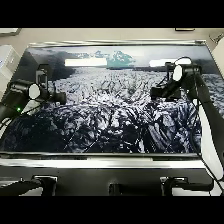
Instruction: Fold the clothes and pants, and hang the long-sleeved shirts on hangers.
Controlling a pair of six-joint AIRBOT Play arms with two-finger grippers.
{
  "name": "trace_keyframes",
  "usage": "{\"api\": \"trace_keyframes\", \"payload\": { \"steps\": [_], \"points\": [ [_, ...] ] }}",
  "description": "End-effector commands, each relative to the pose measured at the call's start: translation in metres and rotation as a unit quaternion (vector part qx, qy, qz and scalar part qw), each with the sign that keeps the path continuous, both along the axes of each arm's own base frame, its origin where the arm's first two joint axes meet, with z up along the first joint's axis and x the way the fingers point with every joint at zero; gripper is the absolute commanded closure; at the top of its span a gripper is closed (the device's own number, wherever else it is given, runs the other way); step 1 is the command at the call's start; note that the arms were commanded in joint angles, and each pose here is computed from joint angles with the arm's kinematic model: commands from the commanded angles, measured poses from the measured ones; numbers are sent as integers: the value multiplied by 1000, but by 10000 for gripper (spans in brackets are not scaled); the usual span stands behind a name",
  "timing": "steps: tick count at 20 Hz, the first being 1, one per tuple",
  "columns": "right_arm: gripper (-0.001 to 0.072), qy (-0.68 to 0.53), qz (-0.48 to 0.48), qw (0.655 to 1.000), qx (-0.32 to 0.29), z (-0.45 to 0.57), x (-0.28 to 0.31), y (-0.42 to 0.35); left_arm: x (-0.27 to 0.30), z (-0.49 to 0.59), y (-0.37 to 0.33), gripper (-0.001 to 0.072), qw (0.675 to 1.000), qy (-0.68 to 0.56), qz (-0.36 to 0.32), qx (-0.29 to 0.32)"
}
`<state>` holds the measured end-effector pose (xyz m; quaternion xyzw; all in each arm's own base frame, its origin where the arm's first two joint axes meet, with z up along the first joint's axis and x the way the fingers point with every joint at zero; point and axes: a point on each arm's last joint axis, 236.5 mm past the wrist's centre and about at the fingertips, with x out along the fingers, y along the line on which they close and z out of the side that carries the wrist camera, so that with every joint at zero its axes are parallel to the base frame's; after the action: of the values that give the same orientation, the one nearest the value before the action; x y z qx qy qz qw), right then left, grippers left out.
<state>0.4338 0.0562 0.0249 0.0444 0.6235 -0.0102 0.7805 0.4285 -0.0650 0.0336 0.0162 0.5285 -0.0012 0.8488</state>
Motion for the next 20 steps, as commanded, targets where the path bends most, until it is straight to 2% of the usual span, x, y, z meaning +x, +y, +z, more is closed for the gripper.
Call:
{"api": "trace_keyframes", "payload": {
  "steps": [1, 14, 20],
  "points": [
    [19, 8, 1, 1000, 1, -1, -4, 1, 0, 0, 0, 0, 1000, 1, -2, 1],
    [21, 8, 2, 1000, 2, -1, -4, 1, 0, 0, 0, 0, 1000, 0, 0, 0],
    [21, 28, 3, 1000, -1, -3, -13, 0, 9, 4, -4, 0, 999, -21, 41, -29]
  ]
}}
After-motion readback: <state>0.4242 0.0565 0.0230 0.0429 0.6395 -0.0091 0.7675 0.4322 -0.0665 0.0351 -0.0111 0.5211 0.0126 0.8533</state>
